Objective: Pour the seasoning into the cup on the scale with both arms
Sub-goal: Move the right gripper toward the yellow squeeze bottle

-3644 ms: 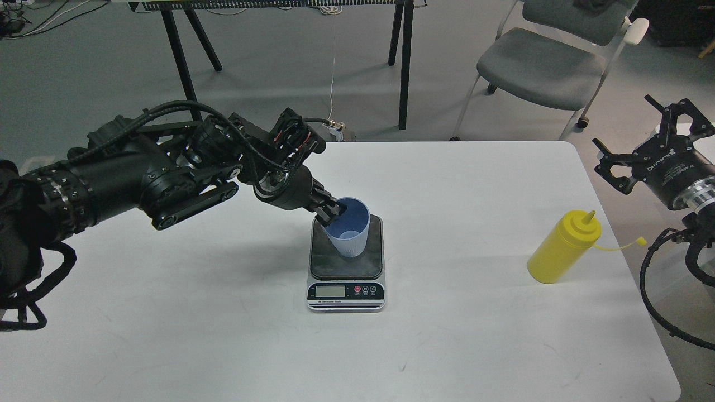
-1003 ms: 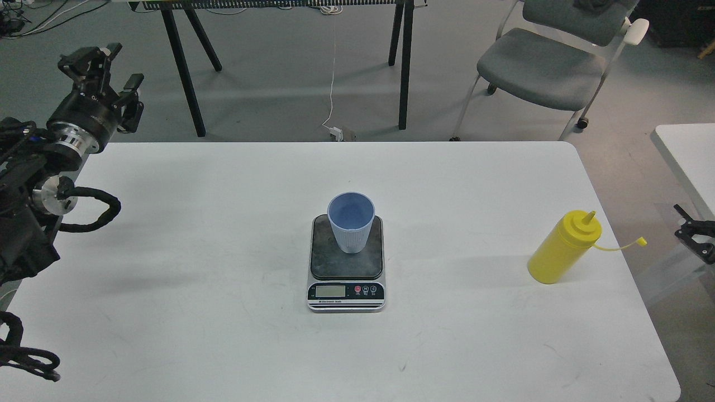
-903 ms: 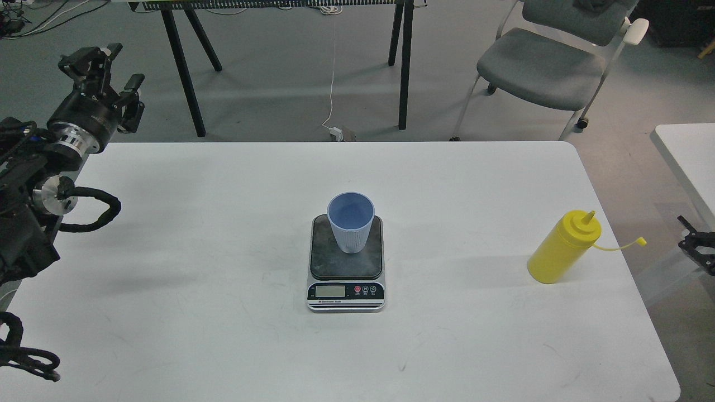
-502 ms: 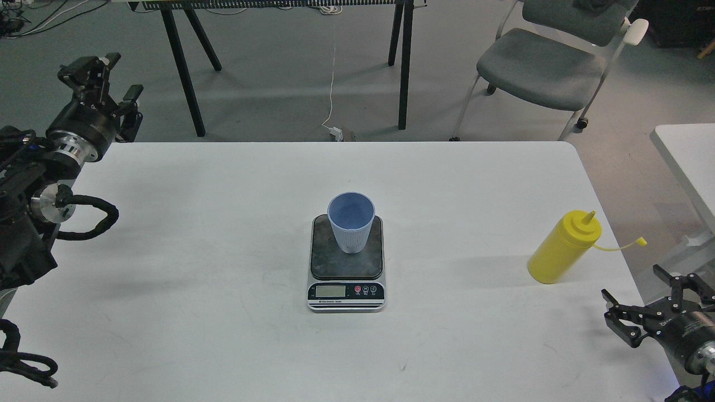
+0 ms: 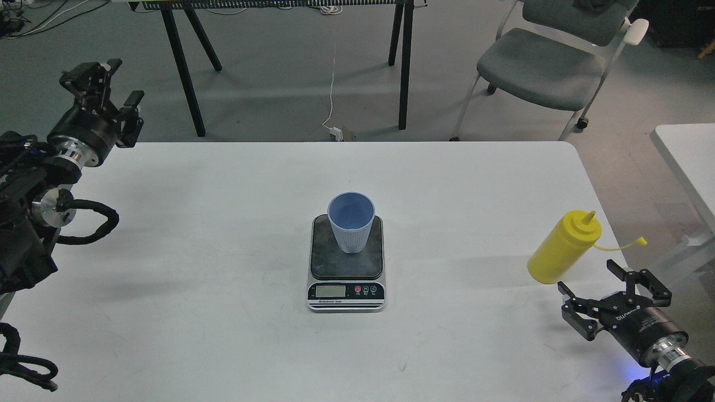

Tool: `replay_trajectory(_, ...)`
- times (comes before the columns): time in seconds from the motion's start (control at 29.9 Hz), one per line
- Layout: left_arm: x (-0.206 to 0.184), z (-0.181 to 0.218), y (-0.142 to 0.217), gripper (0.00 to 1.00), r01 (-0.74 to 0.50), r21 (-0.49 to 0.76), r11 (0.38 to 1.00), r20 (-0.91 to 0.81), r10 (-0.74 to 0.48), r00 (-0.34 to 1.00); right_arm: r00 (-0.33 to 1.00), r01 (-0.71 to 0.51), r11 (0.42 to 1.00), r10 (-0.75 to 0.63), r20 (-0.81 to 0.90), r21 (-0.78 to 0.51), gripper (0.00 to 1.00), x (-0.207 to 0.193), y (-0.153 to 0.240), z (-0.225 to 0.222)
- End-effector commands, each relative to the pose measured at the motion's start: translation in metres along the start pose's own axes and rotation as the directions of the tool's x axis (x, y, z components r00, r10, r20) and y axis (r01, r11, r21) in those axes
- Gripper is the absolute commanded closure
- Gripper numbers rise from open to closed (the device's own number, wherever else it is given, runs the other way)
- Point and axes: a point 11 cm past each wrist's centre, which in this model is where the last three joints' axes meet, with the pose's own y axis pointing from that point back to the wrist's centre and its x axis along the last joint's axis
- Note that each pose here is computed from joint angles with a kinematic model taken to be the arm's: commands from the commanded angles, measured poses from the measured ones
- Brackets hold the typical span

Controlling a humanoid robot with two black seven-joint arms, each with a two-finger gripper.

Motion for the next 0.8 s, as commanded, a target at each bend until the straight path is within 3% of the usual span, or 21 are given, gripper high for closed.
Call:
replay_trajectory(0.0, 0.001, 0.000, 0.001, 0.34, -0.002, 0.001, 1.000, 0.003, 0.002, 1.000, 1.000, 0.016, 1.000, -0.016, 0.000, 0.013, 0.00, -0.004, -0.003, -0.003)
replay_trajectory(0.77, 0.000, -0.003, 0.001, 0.33, 0.006, 0.013, 1.000, 0.012, -0.006, 1.000, 0.996, 0.092, 0.994, -0.092, 0.012, 0.056, 0.00, -0.021, -0.032, -0.001)
